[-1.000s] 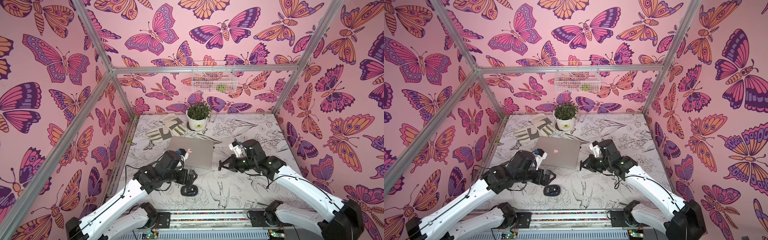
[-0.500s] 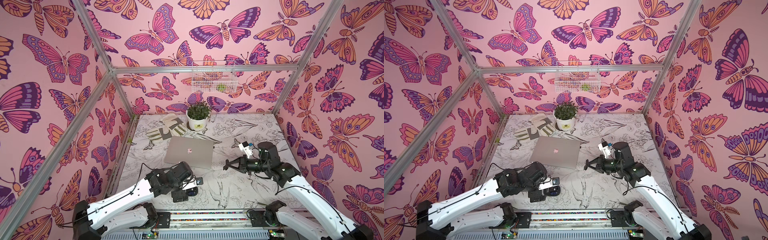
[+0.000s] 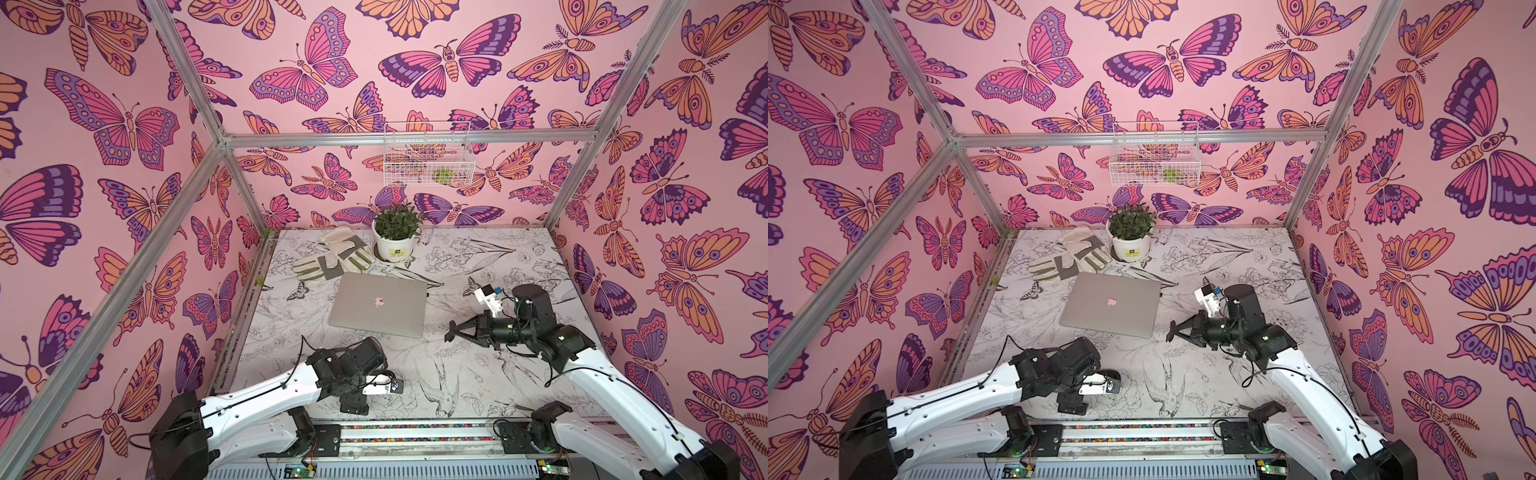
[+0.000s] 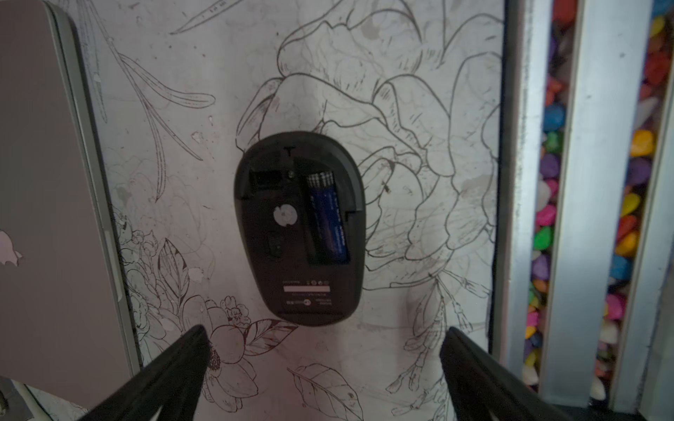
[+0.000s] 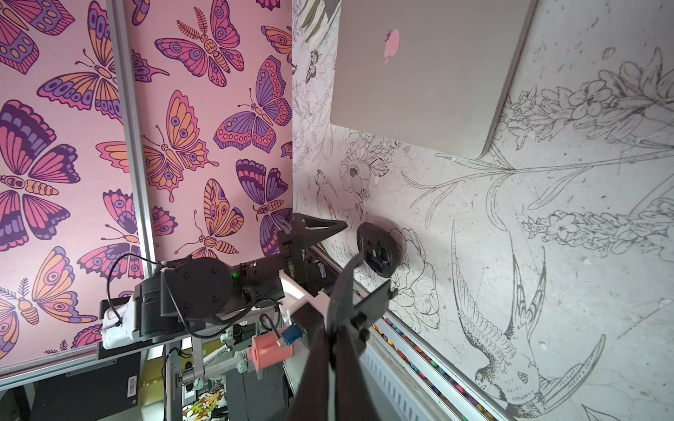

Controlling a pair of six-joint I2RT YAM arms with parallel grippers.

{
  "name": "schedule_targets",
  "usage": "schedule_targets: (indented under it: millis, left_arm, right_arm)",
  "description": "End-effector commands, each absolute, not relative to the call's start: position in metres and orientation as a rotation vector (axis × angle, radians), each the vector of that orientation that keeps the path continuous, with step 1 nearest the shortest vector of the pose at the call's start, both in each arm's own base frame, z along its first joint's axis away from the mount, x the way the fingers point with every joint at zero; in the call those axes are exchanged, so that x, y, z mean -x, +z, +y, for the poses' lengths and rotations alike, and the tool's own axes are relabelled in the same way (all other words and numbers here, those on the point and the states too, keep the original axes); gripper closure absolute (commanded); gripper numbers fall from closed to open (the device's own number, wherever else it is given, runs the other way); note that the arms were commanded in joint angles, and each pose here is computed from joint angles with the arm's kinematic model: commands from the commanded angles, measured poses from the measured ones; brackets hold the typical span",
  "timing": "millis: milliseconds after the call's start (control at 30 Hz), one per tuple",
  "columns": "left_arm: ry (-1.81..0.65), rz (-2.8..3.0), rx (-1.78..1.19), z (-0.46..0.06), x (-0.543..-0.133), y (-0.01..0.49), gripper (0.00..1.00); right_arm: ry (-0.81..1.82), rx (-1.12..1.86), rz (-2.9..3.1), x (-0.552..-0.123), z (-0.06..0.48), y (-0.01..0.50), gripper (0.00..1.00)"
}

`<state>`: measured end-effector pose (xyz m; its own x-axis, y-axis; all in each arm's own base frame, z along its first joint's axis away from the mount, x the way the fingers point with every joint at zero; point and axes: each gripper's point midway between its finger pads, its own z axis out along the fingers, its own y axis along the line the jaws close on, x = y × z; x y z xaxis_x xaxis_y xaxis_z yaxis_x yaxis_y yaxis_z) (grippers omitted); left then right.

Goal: Insert the wireless mouse receiver into the laptop
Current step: Pick up the mouse from the center of the board.

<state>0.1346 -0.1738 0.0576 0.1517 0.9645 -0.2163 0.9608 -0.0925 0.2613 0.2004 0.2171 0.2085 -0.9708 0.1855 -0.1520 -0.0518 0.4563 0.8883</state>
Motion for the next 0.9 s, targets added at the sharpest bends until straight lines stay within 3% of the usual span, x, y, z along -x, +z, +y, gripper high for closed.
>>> schedule_targets:
  millis: [0, 400, 567, 700, 867]
  left_arm:
    - [-0.023, 1.796, -2.042, -0.187, -0.148, 0.056, 0.00]
    - [-0.125, 1.858, -2.032, -0.182, -0.141, 0.035, 0.04]
    - [-0.142, 1.870, -1.969, -0.188, -0.146, 0.027, 0.12]
    - [-0.156, 1.879, -1.950, -0.187, -0.143, 0.021, 0.22]
    - [-0.166, 1.880, -1.892, -0.189, -0.146, 0.026, 0.44]
  right_arm:
    - [1.548, -0.112, 2.463, -0.202, 0.217, 0.213, 1.00]
    - [1.554, -0.131, 2.459, -0.205, 0.213, 0.213, 1.00]
    - [1.554, -0.138, 2.454, -0.205, 0.210, 0.215, 1.00]
    - [1.544, -0.145, 2.438, -0.205, 0.206, 0.219, 1.00]
    - [1.538, -0.157, 2.425, -0.203, 0.200, 0.221, 1.00]
